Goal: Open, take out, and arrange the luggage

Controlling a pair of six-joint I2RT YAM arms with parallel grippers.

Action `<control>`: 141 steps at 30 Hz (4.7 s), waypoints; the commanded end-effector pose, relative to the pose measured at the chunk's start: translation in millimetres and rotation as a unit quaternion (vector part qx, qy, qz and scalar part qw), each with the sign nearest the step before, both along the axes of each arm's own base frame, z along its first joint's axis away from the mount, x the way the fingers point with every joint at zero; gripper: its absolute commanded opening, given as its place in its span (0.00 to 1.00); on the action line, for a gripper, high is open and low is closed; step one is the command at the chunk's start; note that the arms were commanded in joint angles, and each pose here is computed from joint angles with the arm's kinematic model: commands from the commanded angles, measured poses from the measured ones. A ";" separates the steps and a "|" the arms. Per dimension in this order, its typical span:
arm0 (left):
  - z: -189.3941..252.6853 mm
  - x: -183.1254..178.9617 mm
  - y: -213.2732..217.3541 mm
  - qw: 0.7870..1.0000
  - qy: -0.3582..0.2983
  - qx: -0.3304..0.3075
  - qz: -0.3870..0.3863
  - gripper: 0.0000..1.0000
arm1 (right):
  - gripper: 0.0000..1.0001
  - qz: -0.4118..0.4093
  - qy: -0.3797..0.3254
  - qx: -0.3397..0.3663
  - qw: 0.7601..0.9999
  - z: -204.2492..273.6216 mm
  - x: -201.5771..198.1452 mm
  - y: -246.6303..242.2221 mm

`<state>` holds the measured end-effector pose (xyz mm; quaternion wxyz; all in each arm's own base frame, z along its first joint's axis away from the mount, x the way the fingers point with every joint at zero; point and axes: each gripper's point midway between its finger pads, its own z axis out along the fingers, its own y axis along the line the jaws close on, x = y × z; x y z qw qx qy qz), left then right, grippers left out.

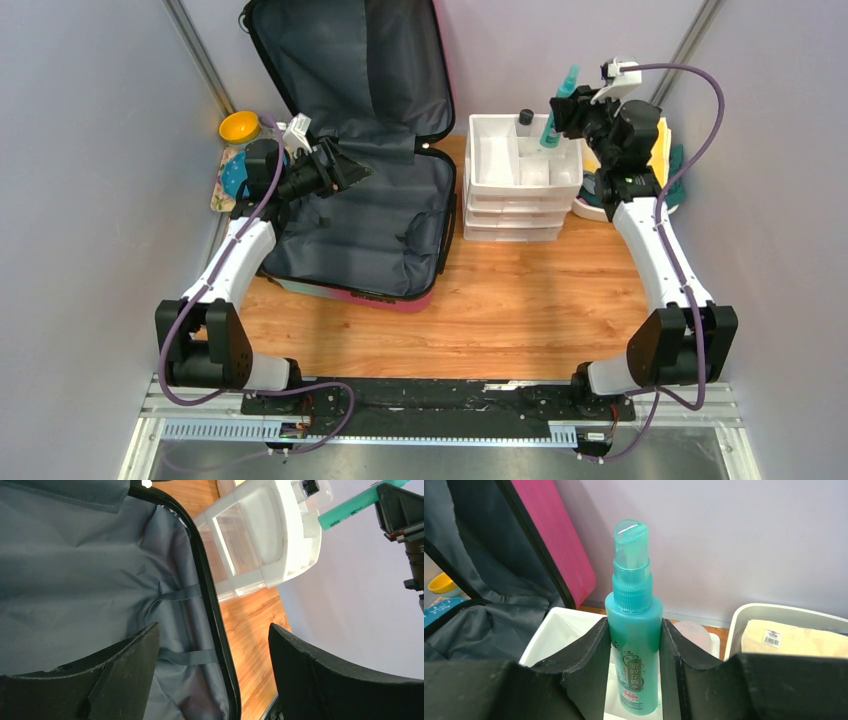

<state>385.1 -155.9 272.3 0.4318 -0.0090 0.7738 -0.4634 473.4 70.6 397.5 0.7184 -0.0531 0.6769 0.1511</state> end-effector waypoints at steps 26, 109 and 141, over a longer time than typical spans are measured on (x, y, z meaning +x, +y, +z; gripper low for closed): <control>-12.6 6.2 14.6 0.997 -0.013 0.063 0.030 0.88 | 0.41 -0.017 -0.016 -0.024 0.999 -33.9 9.7 -19.3; -31.7 -30.7 20.4 0.992 -0.041 0.119 0.005 0.90 | 0.64 -0.110 0.241 0.065 0.962 -156.1 -2.5 44.4; -58.9 -16.5 27.2 0.980 0.023 0.191 -0.043 0.91 | 0.69 -0.043 0.148 -0.009 0.988 -142.4 112.1 28.2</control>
